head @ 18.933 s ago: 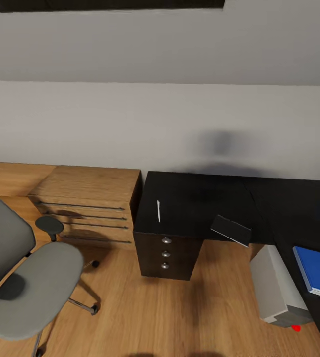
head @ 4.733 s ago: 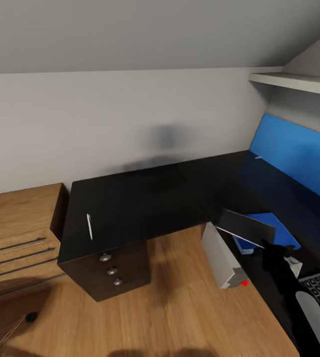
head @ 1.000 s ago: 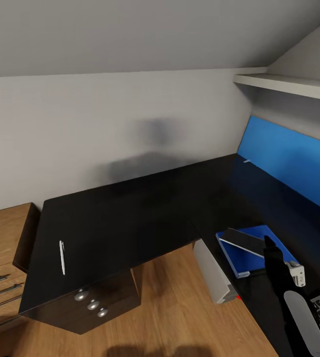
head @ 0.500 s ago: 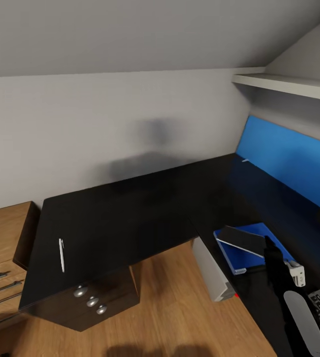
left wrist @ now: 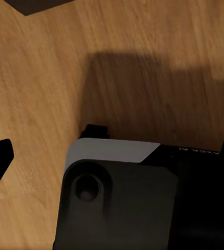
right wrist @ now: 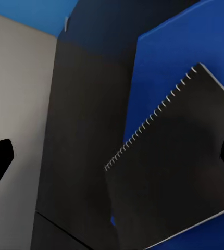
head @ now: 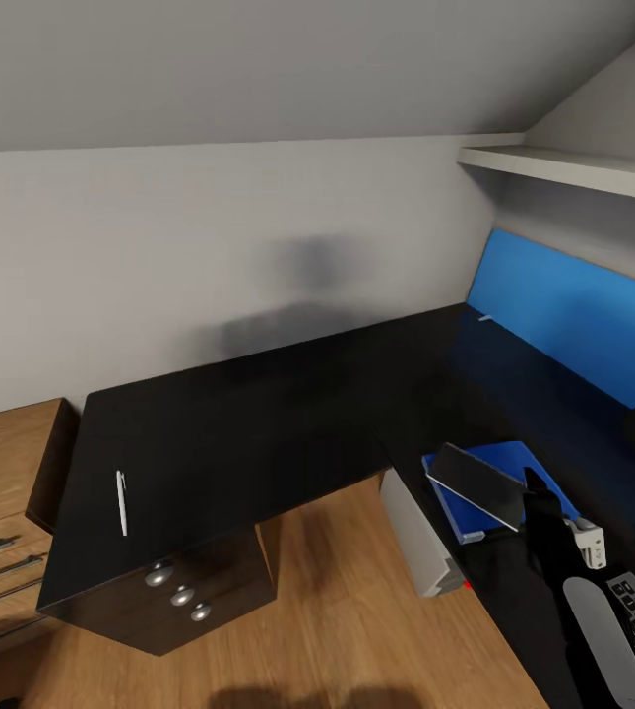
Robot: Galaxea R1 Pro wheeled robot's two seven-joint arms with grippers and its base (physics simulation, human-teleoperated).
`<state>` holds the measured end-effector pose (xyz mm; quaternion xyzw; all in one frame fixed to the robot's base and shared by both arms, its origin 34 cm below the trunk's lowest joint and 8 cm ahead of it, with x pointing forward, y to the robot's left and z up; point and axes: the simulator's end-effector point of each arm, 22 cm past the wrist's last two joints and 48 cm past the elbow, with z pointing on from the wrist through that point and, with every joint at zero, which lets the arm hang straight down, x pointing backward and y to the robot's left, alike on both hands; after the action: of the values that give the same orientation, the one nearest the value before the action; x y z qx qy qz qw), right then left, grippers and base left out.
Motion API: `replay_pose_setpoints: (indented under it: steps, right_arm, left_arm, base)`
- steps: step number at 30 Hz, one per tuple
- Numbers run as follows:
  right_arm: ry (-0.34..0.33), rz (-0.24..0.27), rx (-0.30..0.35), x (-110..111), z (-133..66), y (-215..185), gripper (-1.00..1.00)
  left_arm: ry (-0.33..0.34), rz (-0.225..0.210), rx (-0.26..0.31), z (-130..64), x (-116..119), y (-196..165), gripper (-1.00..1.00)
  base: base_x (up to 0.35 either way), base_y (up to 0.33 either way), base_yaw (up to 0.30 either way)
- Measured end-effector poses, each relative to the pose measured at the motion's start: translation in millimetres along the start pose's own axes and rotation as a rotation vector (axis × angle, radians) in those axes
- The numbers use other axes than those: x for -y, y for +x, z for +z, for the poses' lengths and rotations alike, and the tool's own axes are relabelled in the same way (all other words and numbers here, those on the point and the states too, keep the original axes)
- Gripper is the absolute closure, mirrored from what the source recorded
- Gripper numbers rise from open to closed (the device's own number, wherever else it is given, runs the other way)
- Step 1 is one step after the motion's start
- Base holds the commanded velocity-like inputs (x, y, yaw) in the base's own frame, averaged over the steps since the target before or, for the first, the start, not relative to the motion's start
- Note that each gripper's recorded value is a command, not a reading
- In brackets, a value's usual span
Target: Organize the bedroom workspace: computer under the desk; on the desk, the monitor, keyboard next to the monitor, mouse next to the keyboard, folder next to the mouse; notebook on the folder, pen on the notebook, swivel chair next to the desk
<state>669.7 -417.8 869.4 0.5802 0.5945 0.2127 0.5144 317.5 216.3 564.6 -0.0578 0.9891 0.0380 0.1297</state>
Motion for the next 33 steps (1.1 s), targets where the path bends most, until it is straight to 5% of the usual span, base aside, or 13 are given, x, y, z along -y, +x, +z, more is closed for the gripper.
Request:
replay_pose_setpoints:
  steps: [10,19,23,33]
  right_arm:
    - [-0.057,0.003,-0.044,-25.8,-9.1,17.5,-1.00]
    - [-0.112,0.014,-0.137,-51.4,-26.7,74.0,-1.00]
    - [-0.137,-0.043,-0.182,-60.5,-35.2,103.1,-1.00]
    - [-0.144,-0.162,-0.138,-61.5,-46.4,131.4,-1.00]
  left_arm:
    - [-0.001,0.001,-0.001,-11.3,-1.1,-0.3,-1.00]
    - [-0.002,0.000,0.001,-19.3,-1.8,-1.5,-1.00]
    - [-0.001,-0.001,0.006,-19.6,-1.8,-3.6,-1.00]
    - [0.001,-0.002,0.015,-20.5,-1.2,-7.0,-1.00]
  base:
    - [0.000,0.000,0.000]
    - [0.000,0.000,0.145]
    - [0.000,0.000,0.224]
    - [0.000,0.000,0.226]
